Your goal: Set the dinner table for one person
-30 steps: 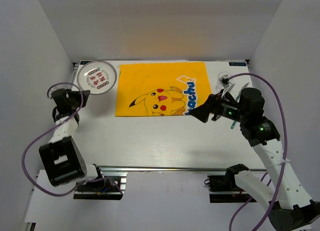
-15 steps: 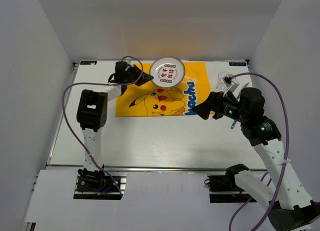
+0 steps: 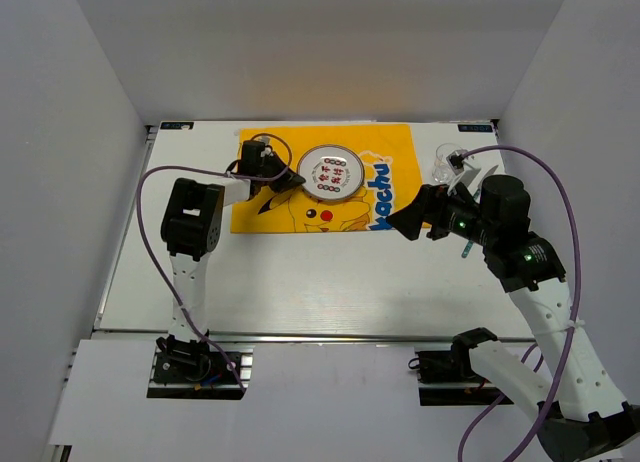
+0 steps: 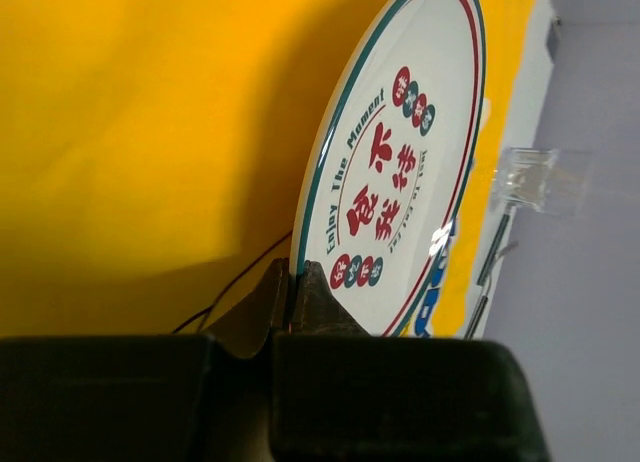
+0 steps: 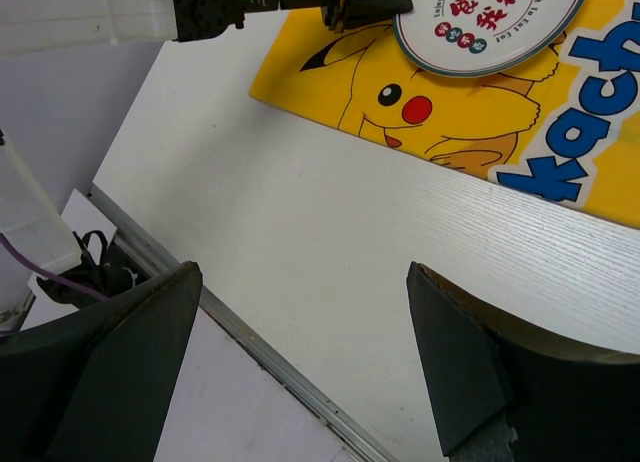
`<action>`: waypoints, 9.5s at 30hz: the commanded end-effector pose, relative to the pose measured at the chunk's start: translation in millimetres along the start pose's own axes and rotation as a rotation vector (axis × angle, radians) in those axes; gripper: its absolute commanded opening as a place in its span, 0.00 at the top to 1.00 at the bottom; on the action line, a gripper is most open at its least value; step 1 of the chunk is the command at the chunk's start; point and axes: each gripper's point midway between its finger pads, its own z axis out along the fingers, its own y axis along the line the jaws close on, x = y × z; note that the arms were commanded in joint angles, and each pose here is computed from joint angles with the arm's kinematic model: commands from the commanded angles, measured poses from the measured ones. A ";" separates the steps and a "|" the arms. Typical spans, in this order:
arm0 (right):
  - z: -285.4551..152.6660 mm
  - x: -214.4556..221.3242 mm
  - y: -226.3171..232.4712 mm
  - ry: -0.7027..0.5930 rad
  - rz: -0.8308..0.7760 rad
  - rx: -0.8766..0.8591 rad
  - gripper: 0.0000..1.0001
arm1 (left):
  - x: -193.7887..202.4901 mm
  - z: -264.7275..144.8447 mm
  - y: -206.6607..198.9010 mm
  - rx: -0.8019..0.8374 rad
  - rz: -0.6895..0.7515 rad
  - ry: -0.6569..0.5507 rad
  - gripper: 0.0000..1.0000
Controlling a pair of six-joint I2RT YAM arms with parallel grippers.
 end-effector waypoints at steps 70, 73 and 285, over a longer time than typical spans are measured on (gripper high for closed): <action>113.8 -65.4 -433.2 0.123 0.344 1.053 0.27 | 36.5 -309.1 35.0 -0.648 0.430 -0.221 0.02; 118.5 -60.1 -436.7 0.130 0.358 1.048 0.26 | 36.7 -307.8 36.1 -0.651 0.432 -0.214 0.02; 460.3 82.5 17.2 0.221 0.380 0.141 1.00 | 10.7 -364.2 41.8 -0.790 0.273 -0.482 0.02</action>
